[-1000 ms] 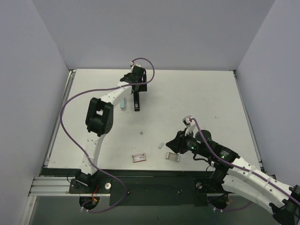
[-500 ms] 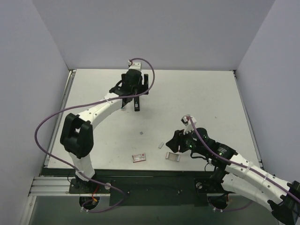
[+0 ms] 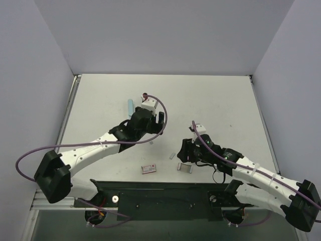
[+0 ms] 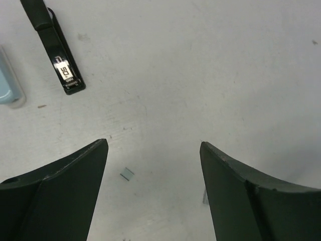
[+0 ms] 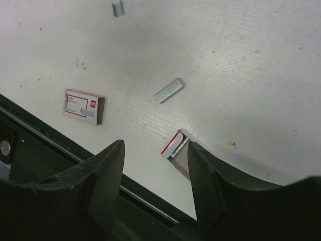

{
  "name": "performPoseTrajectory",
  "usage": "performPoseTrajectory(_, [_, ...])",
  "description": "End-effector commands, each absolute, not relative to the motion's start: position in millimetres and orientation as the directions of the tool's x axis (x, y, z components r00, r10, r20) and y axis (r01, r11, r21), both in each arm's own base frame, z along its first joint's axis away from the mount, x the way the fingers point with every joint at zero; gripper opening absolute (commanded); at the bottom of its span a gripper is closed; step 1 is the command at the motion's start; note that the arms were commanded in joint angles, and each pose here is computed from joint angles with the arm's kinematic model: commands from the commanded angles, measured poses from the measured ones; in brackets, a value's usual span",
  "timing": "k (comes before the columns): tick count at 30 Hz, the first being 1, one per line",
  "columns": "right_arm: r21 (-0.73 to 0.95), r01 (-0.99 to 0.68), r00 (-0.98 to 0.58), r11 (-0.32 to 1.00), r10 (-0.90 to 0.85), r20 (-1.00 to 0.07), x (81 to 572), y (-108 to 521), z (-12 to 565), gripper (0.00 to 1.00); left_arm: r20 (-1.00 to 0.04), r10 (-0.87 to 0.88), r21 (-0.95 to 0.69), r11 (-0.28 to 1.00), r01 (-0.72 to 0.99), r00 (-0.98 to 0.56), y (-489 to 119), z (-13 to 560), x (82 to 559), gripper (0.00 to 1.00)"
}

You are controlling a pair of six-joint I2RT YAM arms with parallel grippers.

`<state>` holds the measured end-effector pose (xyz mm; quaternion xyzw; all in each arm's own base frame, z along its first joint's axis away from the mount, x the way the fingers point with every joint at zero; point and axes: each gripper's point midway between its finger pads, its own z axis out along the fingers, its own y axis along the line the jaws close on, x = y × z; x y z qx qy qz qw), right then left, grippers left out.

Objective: Unload the staples from the stapler

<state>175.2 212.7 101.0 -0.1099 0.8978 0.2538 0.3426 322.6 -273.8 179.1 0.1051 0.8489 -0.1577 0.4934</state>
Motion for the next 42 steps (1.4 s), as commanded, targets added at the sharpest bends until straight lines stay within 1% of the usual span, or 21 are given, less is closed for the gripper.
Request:
performPoseTrajectory(1, [0.409,-0.236,-0.75,0.882,0.103,-0.653,189.3,215.4,97.8,0.49,-0.88,-0.104,-0.308,0.868,0.389,-0.464,-283.8,207.4,291.1,0.84])
performPoseTrajectory(4, [0.401,-0.189,-0.747,0.896,0.134,-0.651,193.5,219.4,88.9,0.51,-0.872,-0.148,-0.359,0.841,0.404,-0.467,-276.8,214.0,269.4,0.84])
performPoseTrajectory(5, [0.415,-0.175,-0.745,0.893,0.155,-0.648,195.5,223.6,91.1,0.52,-0.863,-0.144,-0.368,0.836,0.407,-0.484,-273.9,205.7,262.6,0.84])
performPoseTrajectory(8, [0.373,-0.124,-0.757,0.919,0.155,-0.635,199.4,228.4,77.3,0.53,-0.857,-0.181,-0.417,0.794,0.442,-0.483,-268.0,219.9,243.1,0.84])
performPoseTrajectory(10, [0.372,-0.084,-0.769,0.925,0.177,-0.615,201.3,233.2,70.6,0.53,-0.856,-0.162,-0.411,0.79,0.456,-0.492,-260.5,220.3,232.4,0.84])
performPoseTrajectory(13, [0.41,-0.012,-0.758,0.912,0.259,-0.598,210.2,242.1,68.4,0.53,-0.855,-0.136,-0.402,0.784,0.473,-0.501,-251.2,225.5,219.9,0.84])
performPoseTrajectory(17, [0.423,0.051,-0.742,0.905,0.318,-0.591,217.7,246.9,61.0,0.54,-0.847,-0.18,-0.458,0.723,0.518,-0.5,-242.8,241.5,196.9,0.84])
performPoseTrajectory(22, [0.417,0.108,-0.746,0.902,0.351,-0.566,222.8,254.4,53.2,0.54,-0.833,-0.194,-0.496,0.679,0.542,-0.519,-237.7,241.0,179.2,0.84])
performPoseTrajectory(31, [0.386,0.164,-0.778,0.908,0.36,-0.515,219.1,269.5,34.8,0.54,-0.839,-0.19,-0.489,0.675,0.552,-0.511,-226.1,244.0,169.3,0.84])
performPoseTrajectory(42, [0.35,0.198,-0.762,0.916,0.368,-0.533,212.4,259.7,32.3,0.54,-0.842,-0.184,-0.484,0.673,0.559,-0.507,-221.3,240.6,164.8,0.85])
